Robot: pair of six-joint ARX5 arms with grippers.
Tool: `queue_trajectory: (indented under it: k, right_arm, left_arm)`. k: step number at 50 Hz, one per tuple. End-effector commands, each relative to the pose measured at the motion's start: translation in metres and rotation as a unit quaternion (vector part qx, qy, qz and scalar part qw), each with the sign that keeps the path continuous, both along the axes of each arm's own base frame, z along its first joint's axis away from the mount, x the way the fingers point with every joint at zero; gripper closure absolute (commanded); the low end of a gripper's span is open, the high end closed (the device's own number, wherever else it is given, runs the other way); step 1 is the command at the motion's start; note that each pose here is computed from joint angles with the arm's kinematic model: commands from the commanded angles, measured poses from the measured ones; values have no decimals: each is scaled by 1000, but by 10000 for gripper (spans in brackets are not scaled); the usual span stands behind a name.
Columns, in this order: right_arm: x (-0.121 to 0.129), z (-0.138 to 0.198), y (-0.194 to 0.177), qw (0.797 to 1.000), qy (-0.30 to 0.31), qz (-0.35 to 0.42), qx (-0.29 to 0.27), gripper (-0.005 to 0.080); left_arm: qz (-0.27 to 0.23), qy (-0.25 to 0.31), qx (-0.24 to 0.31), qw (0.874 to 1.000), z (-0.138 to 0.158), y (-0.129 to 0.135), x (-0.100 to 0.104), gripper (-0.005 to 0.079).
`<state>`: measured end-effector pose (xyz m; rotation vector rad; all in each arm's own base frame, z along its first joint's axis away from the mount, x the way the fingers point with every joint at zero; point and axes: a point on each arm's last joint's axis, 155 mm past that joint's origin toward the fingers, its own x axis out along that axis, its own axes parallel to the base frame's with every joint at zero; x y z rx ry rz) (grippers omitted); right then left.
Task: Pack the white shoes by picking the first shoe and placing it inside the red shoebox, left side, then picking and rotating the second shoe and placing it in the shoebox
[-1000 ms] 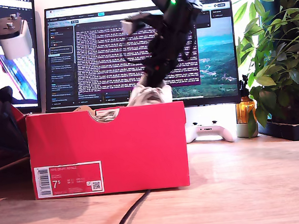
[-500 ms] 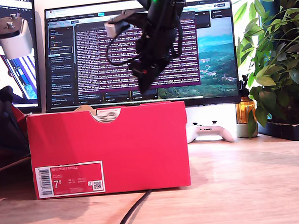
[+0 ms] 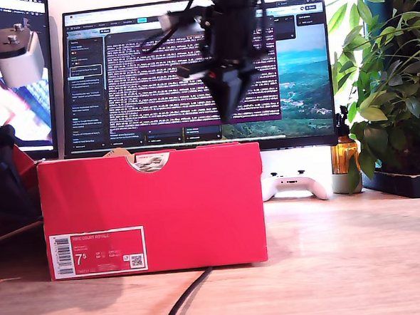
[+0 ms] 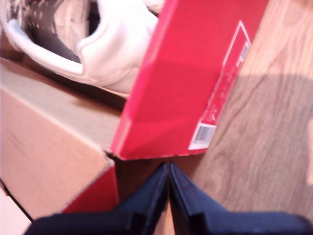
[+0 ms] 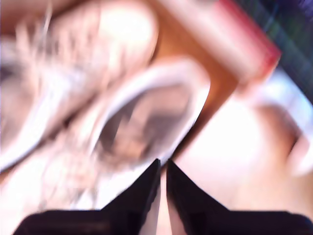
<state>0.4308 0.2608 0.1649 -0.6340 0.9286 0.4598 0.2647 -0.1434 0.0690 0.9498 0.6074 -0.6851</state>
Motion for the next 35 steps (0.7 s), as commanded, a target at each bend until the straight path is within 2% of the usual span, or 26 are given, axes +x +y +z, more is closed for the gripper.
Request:
queue_trajectory:
  k: [1,8,21,35]
  right_arm:
    - [1,4,-7,999,4,-33,17,752]
    - [1,5,-13,997,10,-72,35,752]
    - [-14,-5,-30,995,43,-90,13,752]
    - [-27,-35,-65,990,46,-133,-16,752]
  left_arm:
    - [17,-2,-8,1000,3,1,3,760]
    - [66,8,-4,998,1,15,2,761]
    - [88,19,-32,995,12,19,-16,761]
    - [79,-25,-90,992,49,14,-24,761]
